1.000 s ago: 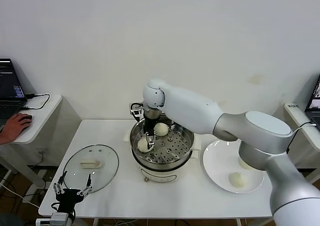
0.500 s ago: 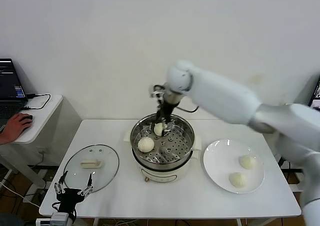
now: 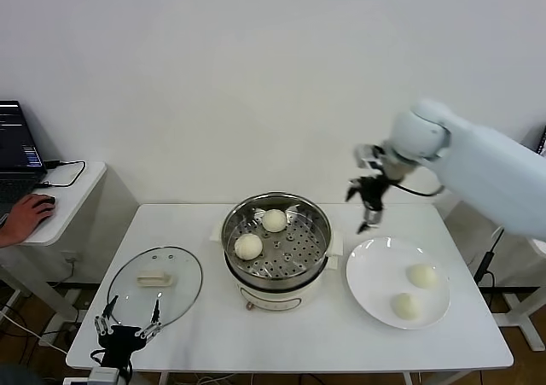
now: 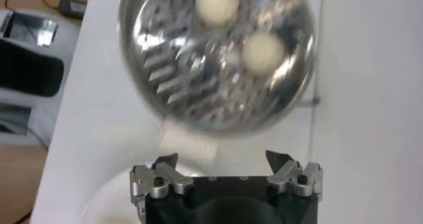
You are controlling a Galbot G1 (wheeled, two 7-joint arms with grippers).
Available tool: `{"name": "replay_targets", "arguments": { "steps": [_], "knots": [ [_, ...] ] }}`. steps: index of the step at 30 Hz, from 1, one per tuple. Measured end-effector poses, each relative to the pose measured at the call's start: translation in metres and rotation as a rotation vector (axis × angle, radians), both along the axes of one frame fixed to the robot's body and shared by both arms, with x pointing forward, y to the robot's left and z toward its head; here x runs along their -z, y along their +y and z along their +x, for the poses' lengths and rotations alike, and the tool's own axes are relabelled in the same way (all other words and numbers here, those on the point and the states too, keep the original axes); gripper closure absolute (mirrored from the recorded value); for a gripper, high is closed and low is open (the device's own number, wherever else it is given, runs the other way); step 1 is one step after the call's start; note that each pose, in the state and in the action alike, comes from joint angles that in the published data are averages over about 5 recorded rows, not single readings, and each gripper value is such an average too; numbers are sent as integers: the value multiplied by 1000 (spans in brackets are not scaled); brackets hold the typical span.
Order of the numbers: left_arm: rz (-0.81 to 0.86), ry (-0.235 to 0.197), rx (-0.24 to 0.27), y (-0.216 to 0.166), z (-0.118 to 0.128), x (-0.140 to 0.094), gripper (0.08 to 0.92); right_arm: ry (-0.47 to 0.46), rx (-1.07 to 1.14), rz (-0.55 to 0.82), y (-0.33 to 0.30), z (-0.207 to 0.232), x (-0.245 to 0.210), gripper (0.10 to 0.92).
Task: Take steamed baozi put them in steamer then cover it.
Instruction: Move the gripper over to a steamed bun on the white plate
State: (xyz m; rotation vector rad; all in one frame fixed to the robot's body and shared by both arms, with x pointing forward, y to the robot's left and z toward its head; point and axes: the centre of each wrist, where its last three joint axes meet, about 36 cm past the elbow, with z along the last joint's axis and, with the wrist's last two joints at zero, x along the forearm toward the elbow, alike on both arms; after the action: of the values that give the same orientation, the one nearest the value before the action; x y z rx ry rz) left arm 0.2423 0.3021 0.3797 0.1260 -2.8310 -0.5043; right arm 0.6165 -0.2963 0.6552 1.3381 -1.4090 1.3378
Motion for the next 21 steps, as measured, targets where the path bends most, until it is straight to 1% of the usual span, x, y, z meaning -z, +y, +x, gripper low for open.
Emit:
{"name": "replay_targets", "arguments": {
  "steps": [9,21],
  "knots": [
    [9,20,-1,-2,-3,5,177,35,46,-77,-42,-26,66,200],
    [13,42,-6,-3,-4,12,177,91,85,-135,-63,-42,128,200]
  ]
}}
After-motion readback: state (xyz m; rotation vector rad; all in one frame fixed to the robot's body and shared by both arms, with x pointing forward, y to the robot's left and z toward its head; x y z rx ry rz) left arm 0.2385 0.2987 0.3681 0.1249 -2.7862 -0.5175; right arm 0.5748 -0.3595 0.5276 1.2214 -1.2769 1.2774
